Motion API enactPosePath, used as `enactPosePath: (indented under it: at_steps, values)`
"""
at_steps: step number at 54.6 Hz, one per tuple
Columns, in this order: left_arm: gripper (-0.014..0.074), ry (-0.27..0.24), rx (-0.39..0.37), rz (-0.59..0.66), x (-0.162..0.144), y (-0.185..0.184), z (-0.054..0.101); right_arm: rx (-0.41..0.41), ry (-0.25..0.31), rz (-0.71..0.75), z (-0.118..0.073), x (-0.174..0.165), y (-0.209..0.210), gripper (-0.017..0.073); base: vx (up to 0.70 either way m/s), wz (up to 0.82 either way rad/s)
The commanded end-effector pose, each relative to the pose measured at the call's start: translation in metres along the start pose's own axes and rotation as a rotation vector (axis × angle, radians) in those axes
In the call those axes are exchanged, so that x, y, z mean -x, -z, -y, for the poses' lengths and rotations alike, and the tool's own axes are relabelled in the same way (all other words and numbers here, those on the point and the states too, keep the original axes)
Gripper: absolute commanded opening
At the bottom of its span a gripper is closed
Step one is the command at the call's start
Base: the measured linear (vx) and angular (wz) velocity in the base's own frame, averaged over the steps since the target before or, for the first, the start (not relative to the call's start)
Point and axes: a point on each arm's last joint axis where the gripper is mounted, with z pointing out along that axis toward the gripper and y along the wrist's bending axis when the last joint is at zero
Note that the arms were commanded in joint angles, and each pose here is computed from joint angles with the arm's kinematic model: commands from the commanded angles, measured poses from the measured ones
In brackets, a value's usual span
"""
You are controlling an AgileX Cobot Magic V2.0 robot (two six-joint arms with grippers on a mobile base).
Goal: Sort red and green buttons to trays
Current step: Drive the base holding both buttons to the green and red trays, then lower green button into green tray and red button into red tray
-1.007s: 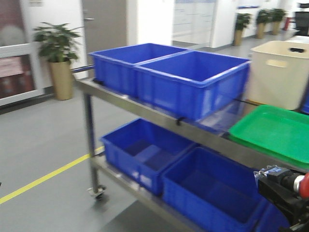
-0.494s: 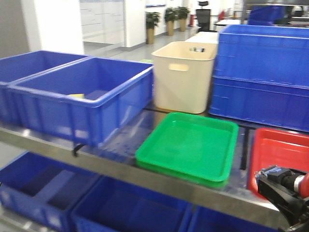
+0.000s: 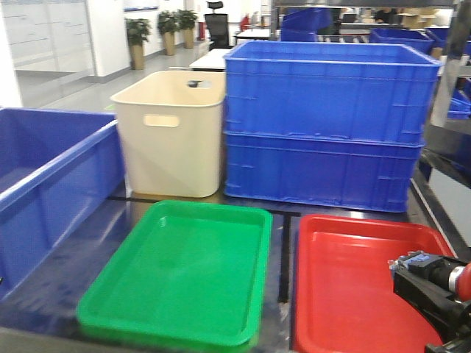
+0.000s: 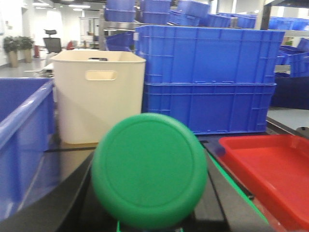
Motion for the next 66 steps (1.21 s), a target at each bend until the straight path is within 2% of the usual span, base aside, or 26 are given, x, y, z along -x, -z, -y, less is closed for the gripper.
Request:
enactPosePath:
  at_steps: [1,31,66]
  values:
    - [0.0021,0.023,-0.035,0.044,0.0112,0.0009,0.0042,-0.016,0.009,0.132,0.0009,0.0196,0.0064,-0.0009,0.26,-0.37]
    - [0.0021,0.023,-0.035,0.044,0.0112,0.0009,0.0042,-0.016,0.009,0.132,0.0009,0.0196,0.0064,-0.0009,0.20,-0.24]
    - [0.0021,0.023,-0.035,0.044,0.0112,0.0009,0.0042,-0.016,0.009,0.132,0.0009,0.0196,0.0064,-0.0009,0.04,-0.07]
